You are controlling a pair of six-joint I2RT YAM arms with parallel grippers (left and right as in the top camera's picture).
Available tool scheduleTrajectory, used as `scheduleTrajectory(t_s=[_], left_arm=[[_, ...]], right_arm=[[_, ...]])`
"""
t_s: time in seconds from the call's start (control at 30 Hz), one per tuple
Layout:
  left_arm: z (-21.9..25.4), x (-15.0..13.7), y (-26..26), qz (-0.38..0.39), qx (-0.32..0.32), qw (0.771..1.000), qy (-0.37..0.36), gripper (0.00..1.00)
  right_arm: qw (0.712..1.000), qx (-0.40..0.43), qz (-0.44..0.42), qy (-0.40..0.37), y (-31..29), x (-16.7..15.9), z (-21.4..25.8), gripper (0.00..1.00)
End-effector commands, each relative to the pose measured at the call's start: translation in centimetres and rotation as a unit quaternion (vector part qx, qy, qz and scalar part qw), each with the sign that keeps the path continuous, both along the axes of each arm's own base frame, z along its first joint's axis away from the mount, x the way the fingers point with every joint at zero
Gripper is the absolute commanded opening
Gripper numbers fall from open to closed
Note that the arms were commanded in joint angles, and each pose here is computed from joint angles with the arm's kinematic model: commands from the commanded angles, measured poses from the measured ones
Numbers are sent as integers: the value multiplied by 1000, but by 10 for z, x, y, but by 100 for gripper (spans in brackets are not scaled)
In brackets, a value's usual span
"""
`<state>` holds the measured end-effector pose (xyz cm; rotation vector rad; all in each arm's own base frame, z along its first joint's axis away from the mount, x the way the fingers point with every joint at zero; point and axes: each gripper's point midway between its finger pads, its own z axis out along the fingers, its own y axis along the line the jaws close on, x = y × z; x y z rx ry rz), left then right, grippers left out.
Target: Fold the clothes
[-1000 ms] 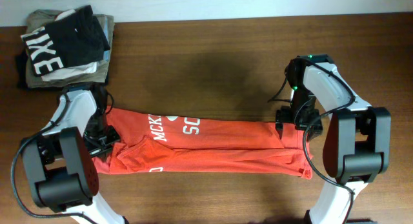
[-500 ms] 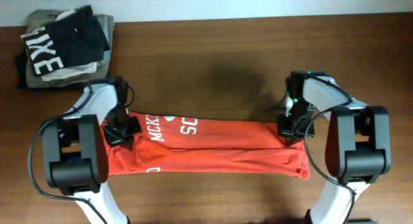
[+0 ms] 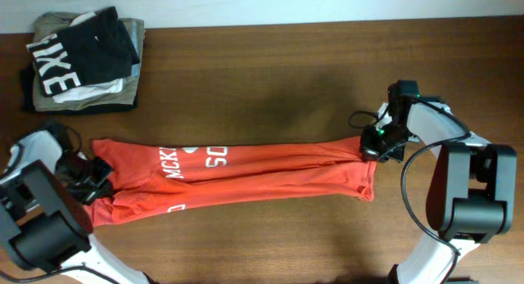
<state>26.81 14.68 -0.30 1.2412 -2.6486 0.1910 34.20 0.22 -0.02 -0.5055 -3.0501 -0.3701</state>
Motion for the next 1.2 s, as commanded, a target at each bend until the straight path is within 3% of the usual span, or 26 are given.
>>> scheduleTrajectory(t_s=[0.0,0.03,0.07,0.1,0.13,0.2,0.23,0.27,0.3,0.47,0.53,0.67,0.87,0.9,0.93,1.0,1.07,1.13,1.17], left_arm=[[0,-11,55,1,90,995,45,1],[17,2,56,-4,96,995,32,1],[34,14,57,-10,105,994,16,1],[49,22,57,-16,112,994,4,1],[65,31,55,-23,120,993,-10,1],[103,47,41,-47,133,989,-36,6],[108,51,34,-54,130,989,-45,17],[109,56,25,-58,117,990,-57,35],[107,65,4,-65,80,992,-76,99],[108,69,-7,-72,65,992,-81,99],[108,68,-9,-72,61,992,-80,99],[108,68,-10,-71,58,992,-82,99],[108,69,-12,-71,52,993,-85,99],[108,68,-12,-71,51,993,-83,99],[108,67,-13,-71,50,993,-81,99],[108,66,-13,-71,49,993,-79,99],[108,66,-13,-71,49,993,-79,99],[108,65,-14,-71,48,993,-77,99],[108,65,-14,-71,47,993,-76,99]], right_arm=[[996,-85,-14,-18,-41,34,24,4],[996,-87,-15,-34,-43,51,54,7],[995,-89,-15,-49,-45,63,84,17],[994,-90,-16,-60,-46,69,109,35],[994,-91,-17,-66,-46,72,128,62],[995,-87,-15,-35,-44,55,144,100],[996,-83,-13,-14,-42,45,139,99],[997,-72,2,5,-38,35,133,99],[999,-22,41,15,-21,26,125,99],[978,169,118,37,41,-15,76,99],[976,180,113,50,46,-33,43,99],[966,225,102,76,64,-63,21,99],[968,197,116,106,116,-93,-20,100],[971,184,114,101,119,-89,-23,93],[976,166,96,102,114,-85,-27,75],[984,134,62,103,95,-75,-29,6],[990,75,44,113,61,-66,-24,4],[989,-32,7,145,-8,-57,6,4],[988,-33,-15,148,-24,-51,23,4]])
